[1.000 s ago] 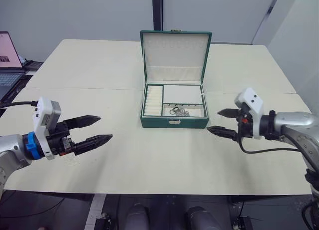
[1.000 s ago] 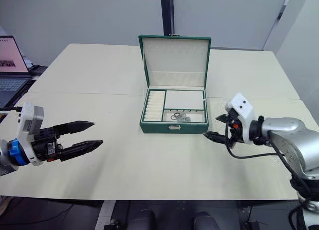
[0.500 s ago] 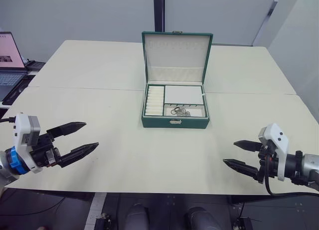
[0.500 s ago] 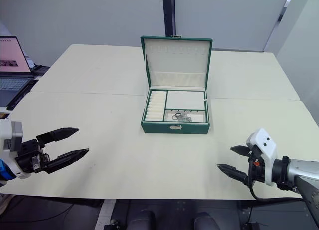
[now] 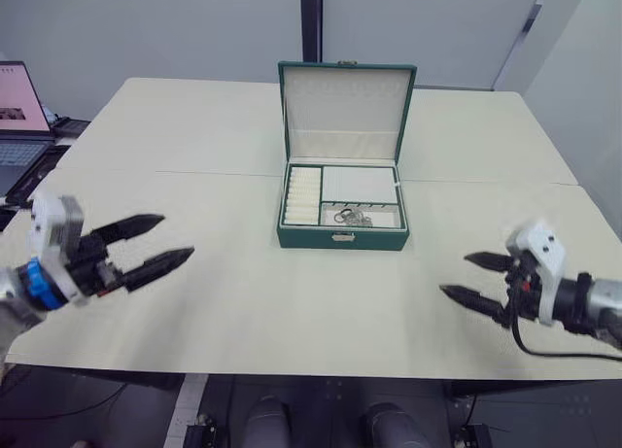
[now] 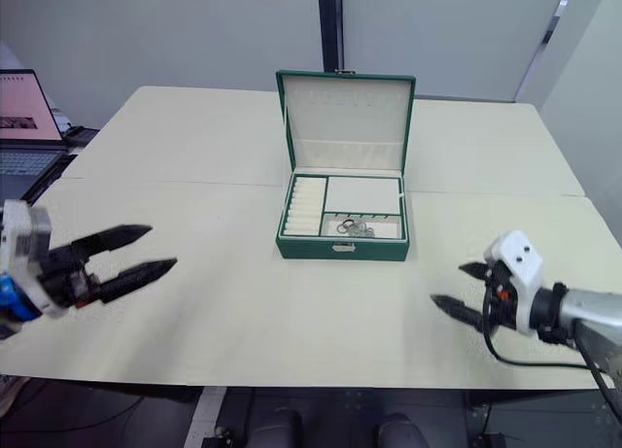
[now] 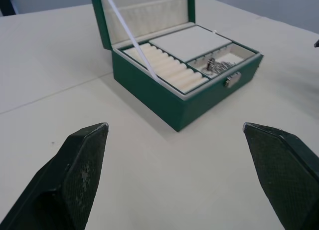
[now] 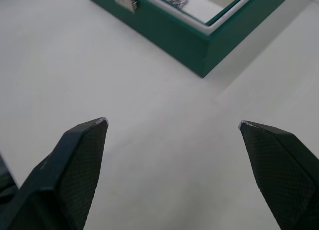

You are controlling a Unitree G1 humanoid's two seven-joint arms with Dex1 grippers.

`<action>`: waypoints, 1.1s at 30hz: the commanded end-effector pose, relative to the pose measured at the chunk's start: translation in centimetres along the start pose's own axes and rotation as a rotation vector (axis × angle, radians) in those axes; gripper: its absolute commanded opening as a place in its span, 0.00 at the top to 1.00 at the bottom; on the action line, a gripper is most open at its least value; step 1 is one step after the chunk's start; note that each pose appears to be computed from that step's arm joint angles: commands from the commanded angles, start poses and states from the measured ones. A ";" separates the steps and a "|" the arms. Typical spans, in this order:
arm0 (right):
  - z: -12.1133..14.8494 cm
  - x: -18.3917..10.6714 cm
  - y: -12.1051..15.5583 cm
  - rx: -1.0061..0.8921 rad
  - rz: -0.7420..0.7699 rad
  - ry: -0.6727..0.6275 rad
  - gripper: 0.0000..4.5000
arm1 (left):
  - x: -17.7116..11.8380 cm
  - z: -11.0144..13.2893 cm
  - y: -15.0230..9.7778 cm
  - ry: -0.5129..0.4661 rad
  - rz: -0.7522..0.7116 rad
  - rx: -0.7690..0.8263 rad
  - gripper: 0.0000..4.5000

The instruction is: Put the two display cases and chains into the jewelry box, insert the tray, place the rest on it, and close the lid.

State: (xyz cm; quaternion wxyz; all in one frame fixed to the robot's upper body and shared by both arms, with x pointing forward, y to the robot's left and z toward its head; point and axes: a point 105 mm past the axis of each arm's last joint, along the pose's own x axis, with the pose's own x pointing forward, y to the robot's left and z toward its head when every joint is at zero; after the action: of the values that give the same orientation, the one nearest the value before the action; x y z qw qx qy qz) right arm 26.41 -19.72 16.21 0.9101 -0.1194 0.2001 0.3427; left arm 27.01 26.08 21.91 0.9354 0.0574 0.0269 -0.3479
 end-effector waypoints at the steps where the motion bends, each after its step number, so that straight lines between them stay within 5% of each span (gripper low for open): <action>1: 0.7 1.2 -2.6 -0.029 -0.108 0.007 0.28 | 1.9 0.1 0.5 0.042 0.009 0.009 0.20; 5: 1.3 2.9 -4.6 -0.054 -0.170 0.012 0.58 | 3.7 -0.6 1.3 0.062 0.028 0.063 0.50; 13: 2.0 5.9 -6.7 -0.093 -0.212 0.025 0.97 | 7.0 -2.6 3.7 0.116 0.078 0.077 1.00; 33: 3.6 12.5 -7.1 -0.130 -0.166 0.028 0.99 | 17.3 -5.9 2.5 0.202 -0.017 0.120 1.00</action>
State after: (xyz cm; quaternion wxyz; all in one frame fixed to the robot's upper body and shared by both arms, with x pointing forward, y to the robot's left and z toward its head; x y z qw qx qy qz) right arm 40.38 -17.05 12.66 0.9212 -0.1863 0.2088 0.2702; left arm 41.35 17.78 13.42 0.9213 0.1323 0.1223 -0.3447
